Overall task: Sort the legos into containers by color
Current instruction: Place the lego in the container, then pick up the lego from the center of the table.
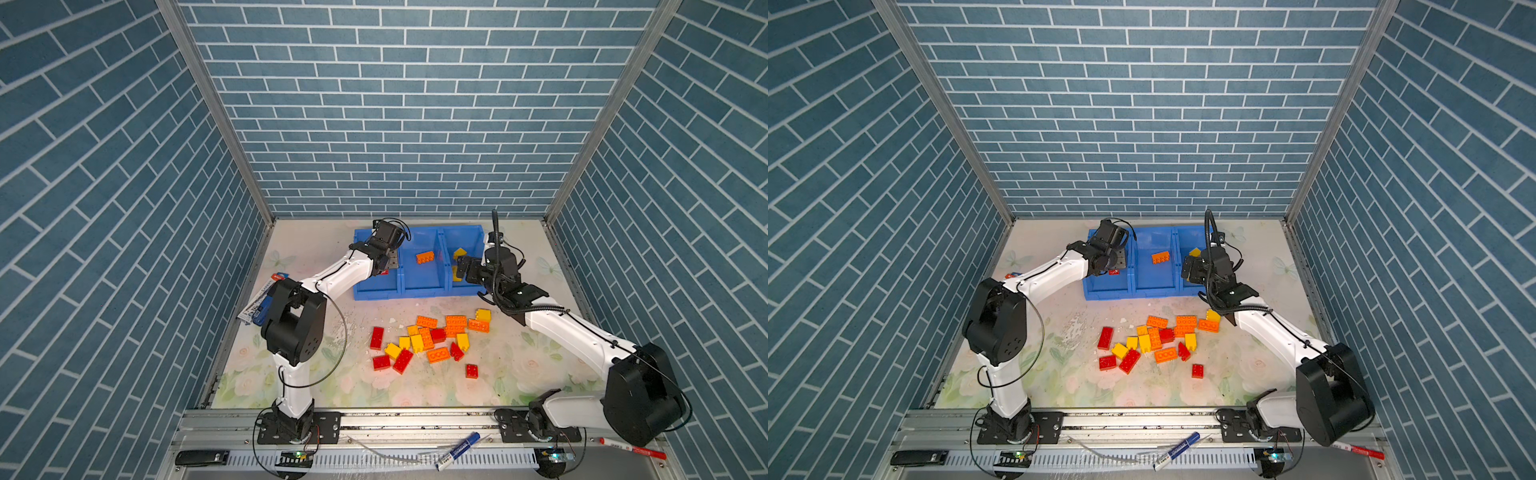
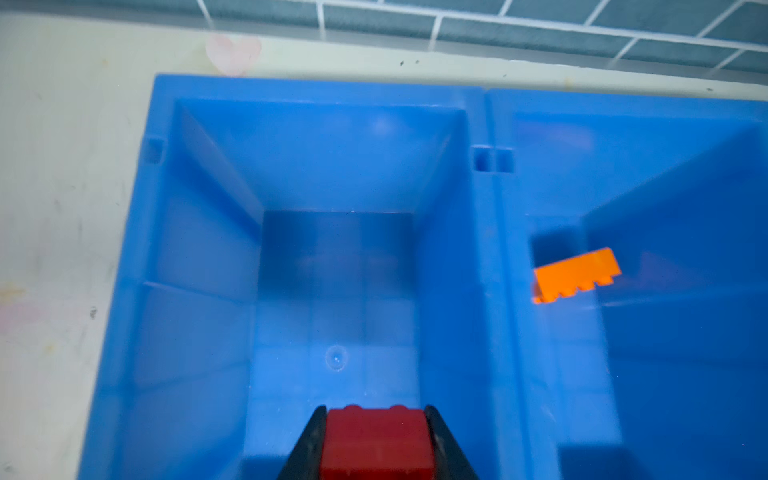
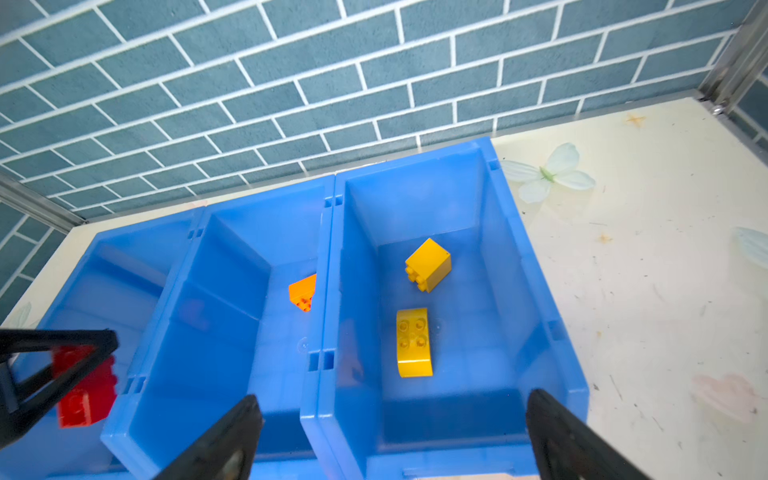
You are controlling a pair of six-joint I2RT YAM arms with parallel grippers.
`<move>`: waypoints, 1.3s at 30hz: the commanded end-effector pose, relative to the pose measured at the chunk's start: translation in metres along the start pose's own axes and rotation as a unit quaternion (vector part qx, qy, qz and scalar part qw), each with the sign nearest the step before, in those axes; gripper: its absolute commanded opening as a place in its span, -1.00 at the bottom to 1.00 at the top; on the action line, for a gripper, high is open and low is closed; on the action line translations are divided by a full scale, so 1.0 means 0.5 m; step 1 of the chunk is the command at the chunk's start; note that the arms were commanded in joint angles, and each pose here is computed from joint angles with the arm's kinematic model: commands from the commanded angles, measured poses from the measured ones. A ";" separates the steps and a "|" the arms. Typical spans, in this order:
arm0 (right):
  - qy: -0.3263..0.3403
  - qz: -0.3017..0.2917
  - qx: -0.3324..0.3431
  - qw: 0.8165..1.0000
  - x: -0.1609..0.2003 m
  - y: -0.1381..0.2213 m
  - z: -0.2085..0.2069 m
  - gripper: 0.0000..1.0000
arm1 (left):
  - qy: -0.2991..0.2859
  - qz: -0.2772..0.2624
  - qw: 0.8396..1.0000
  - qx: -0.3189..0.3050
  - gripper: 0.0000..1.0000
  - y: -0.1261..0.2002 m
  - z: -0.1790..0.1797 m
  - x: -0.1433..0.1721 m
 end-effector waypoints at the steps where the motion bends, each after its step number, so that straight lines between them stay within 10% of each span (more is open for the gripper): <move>1: 0.018 -0.007 0.023 1.000 0.006 0.014 -0.022 0.97 | 0.042 0.017 0.999 0.024 -0.51 -0.032 -0.004 -0.011; 10: 0.025 0.017 0.063 0.998 0.032 0.018 -0.055 0.98 | 0.064 0.026 0.996 0.062 -0.19 -0.081 -0.021 -0.050; 23: 0.061 0.143 -0.025 0.988 0.152 0.025 -0.020 0.88 | 0.067 -0.027 0.991 0.109 0.99 0.010 -0.031 -0.095; 39: 0.040 0.317 0.042 0.947 0.319 0.020 -0.011 0.85 | 0.077 -0.088 0.977 0.177 0.99 0.164 -0.011 -0.080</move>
Point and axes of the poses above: each gripper's point midway between its finger pads, its own y axis back along the fingers, its own z axis along the line the jaws close on, x = y × z, the point moved 1 cm from there along y, back along the fingers, and after that the axes turned 3 degrees about -y, right-handed, at the moved point
